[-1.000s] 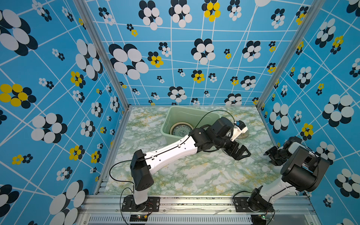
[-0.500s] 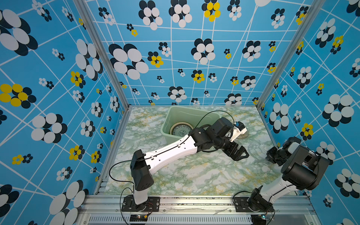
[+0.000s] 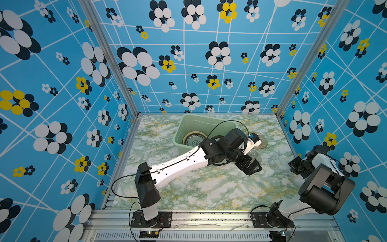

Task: Place the plates into the plastic bin on the countertop
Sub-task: Pick up the plate from the middle-right of the table, then place the plate in the plastic bin.

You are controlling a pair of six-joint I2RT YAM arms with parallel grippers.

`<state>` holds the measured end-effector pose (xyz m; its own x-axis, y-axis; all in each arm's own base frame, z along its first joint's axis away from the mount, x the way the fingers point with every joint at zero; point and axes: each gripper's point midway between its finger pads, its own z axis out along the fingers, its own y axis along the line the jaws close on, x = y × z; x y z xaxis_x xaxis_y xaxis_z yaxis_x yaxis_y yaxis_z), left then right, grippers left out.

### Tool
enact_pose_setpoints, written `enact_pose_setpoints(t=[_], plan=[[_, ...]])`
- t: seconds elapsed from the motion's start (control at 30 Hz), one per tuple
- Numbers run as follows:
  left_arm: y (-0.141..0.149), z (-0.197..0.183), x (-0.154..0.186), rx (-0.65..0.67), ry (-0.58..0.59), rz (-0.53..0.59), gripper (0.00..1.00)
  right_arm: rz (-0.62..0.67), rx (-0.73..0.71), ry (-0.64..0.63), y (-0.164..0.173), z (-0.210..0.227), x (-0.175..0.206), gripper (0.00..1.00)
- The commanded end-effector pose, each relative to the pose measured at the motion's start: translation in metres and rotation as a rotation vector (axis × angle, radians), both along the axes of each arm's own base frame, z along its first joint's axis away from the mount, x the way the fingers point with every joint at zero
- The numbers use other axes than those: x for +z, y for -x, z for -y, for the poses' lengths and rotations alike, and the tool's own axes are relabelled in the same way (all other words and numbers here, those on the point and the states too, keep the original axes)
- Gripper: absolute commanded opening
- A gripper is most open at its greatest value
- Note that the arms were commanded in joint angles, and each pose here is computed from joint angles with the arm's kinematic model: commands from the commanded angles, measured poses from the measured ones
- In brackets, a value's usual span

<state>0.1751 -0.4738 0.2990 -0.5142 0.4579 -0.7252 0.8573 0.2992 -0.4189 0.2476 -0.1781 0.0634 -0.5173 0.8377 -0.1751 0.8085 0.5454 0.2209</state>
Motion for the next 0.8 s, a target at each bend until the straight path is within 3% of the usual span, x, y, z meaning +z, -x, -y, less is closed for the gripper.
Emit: enact_pose_setpoints(t=[0.0, 0.27, 0.43, 0.77], plan=[[0.000, -0.023, 0.033, 0.029, 0.055, 0.083, 0.99, -0.022, -0.056, -0.003, 0.016, -0.008, 0.018, 0.00], [-0.004, -0.060, 0.066, 0.115, 0.117, 0.161, 0.99, 0.020, -0.063, -0.003, 0.022, -0.036, 0.052, 0.00], [-0.012, -0.087, 0.084, 0.181, 0.148, 0.190, 0.99, 0.143, -0.078, -0.013, 0.009, -0.054, 0.086, 0.00], [-0.049, -0.154, 0.098, 0.376, 0.180, 0.190, 0.99, 0.361, 0.223, -0.060, -0.056, -0.129, 0.185, 0.00]])
